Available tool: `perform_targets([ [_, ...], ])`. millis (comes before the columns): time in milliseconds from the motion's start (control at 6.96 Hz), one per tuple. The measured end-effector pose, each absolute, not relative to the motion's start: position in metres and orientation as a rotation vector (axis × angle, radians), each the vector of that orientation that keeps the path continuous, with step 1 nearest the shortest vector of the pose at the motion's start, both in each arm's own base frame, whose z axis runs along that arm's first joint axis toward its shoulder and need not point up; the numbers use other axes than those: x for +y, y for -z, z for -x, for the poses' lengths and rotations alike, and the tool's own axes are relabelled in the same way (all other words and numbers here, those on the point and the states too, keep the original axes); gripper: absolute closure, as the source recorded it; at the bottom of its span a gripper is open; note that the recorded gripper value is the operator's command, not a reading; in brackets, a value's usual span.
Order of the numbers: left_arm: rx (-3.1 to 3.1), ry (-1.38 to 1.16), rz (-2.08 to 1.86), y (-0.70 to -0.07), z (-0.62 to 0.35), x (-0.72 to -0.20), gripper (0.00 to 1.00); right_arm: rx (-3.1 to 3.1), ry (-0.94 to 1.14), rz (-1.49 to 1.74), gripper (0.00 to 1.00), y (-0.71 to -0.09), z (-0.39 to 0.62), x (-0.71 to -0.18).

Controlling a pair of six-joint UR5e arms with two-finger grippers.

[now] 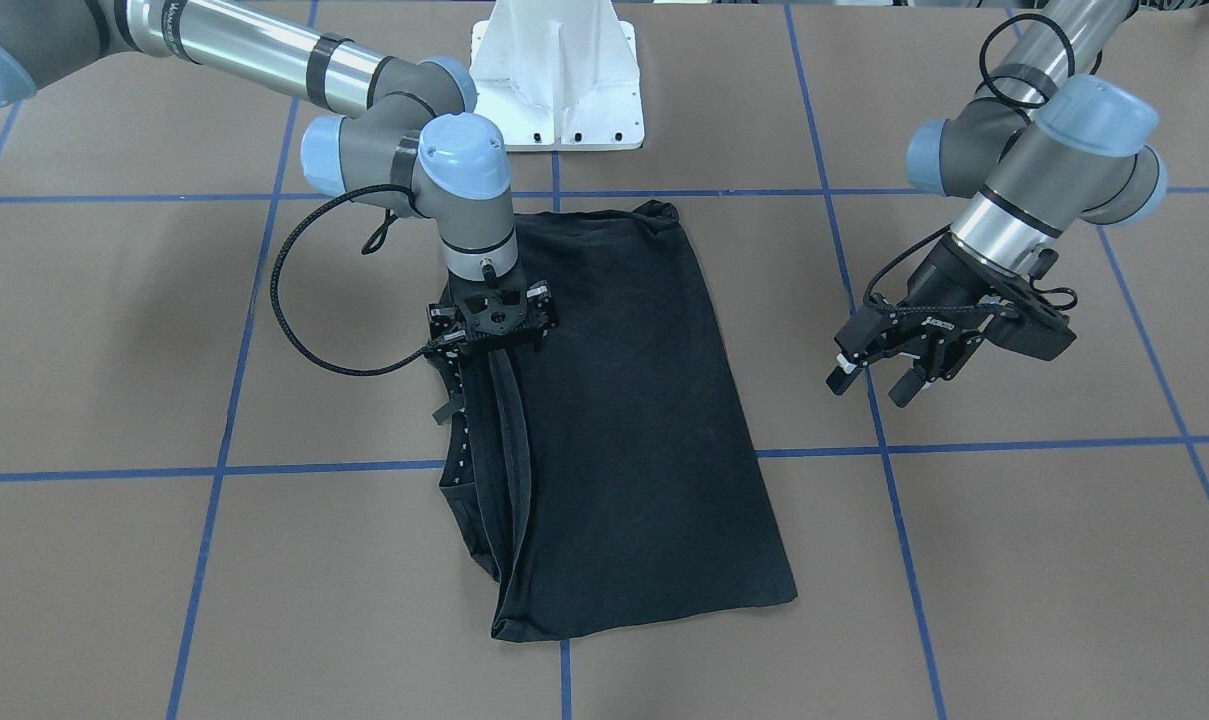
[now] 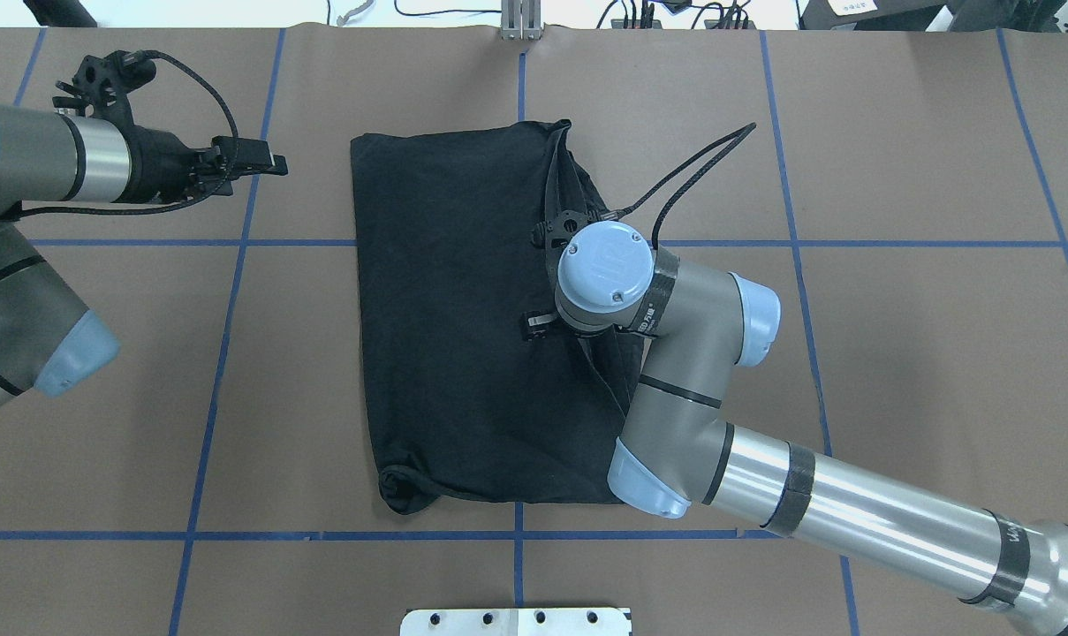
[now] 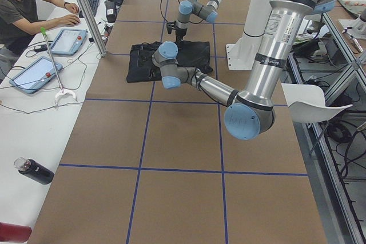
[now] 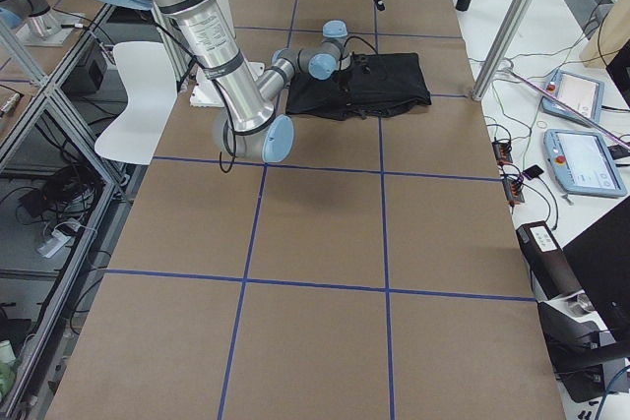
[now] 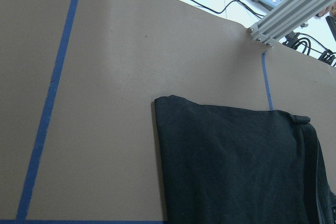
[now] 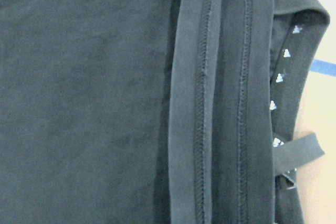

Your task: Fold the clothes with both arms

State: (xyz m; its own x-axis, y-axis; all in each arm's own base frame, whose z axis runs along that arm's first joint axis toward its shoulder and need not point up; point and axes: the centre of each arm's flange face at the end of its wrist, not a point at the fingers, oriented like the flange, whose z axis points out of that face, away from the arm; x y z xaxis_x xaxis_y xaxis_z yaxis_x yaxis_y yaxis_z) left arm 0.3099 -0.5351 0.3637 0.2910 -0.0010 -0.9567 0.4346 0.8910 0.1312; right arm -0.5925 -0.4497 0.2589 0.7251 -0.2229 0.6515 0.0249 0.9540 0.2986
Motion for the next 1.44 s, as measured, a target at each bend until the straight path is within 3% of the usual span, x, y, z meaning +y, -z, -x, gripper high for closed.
perform_targets([
  [1437,1.259,0.3,-0.405,-0.359,-0.311,-0.534,0.0,-0.708,0.119,-0.23,0.01,-0.313,0.513,-0.532],
])
